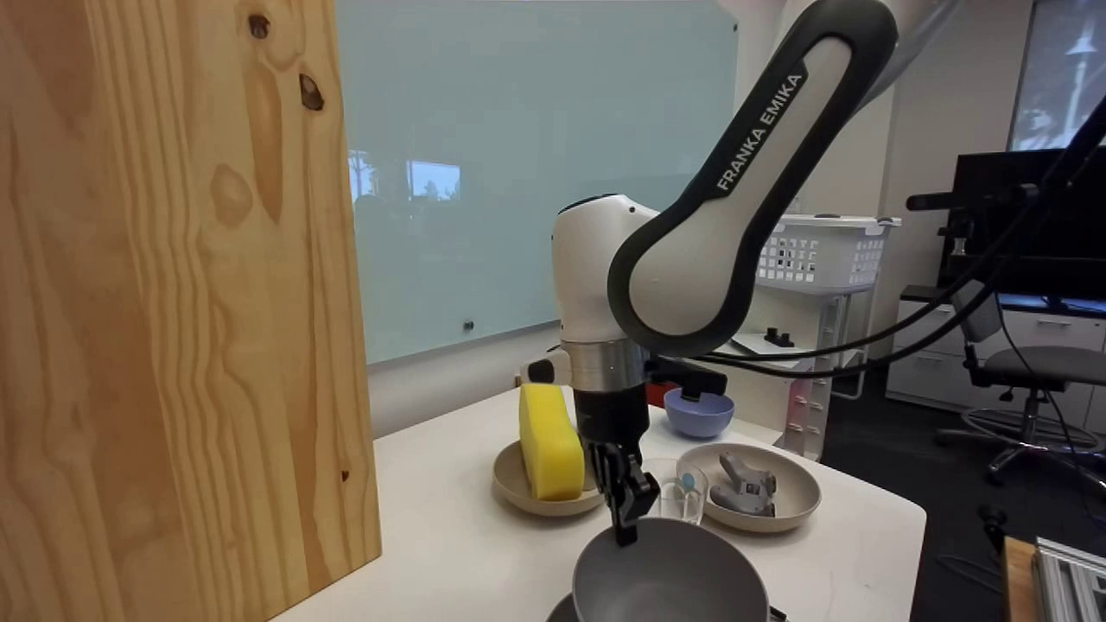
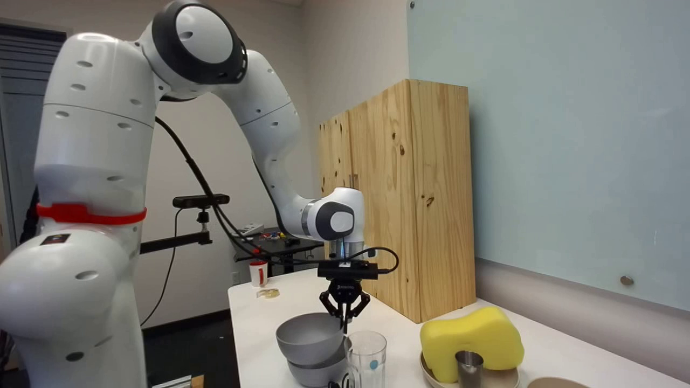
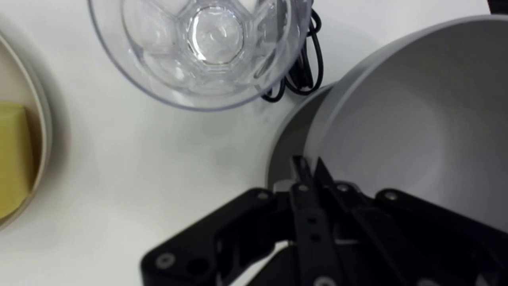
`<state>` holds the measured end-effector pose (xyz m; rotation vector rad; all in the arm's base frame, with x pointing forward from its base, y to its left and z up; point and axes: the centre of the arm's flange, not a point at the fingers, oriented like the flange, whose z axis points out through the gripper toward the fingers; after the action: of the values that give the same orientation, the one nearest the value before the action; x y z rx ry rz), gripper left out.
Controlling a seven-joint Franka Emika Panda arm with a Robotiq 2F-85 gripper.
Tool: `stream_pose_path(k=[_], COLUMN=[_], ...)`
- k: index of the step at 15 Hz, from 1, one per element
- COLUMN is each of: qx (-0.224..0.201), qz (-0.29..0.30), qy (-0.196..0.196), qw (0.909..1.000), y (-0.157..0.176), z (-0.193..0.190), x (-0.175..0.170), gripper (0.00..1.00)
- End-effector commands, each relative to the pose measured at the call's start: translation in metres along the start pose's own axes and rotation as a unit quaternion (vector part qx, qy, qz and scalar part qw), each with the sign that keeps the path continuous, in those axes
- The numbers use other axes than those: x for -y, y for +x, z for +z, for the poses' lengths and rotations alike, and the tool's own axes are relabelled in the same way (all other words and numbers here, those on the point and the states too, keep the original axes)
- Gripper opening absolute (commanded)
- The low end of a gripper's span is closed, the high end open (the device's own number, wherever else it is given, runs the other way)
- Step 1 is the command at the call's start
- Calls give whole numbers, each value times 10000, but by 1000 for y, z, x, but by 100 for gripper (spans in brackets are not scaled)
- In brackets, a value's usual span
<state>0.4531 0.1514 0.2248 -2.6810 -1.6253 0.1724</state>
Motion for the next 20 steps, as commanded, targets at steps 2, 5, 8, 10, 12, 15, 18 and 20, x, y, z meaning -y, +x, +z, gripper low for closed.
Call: stream_pose_path(k=[2, 5, 8, 10, 12, 15, 18, 20], qx=[-53, -114, -148, -162, -167, -145, -127, -114], qz=[-160, -184, -159, -109, -73, 31, 86, 82], qy=[53, 49, 44, 38, 35, 38, 37, 46], qw=[9998, 9998, 9998, 9998, 9998, 9999, 9999, 9999], y=[2, 0, -3, -6, -9, -13, -16, -17], z=[-7, -10, -12, -11, -9, -1, 3, 4], x=[-1, 0, -2, -3, -3, -10, -12, -12], gripper=[1, 1, 1, 1, 1, 1, 1, 1])
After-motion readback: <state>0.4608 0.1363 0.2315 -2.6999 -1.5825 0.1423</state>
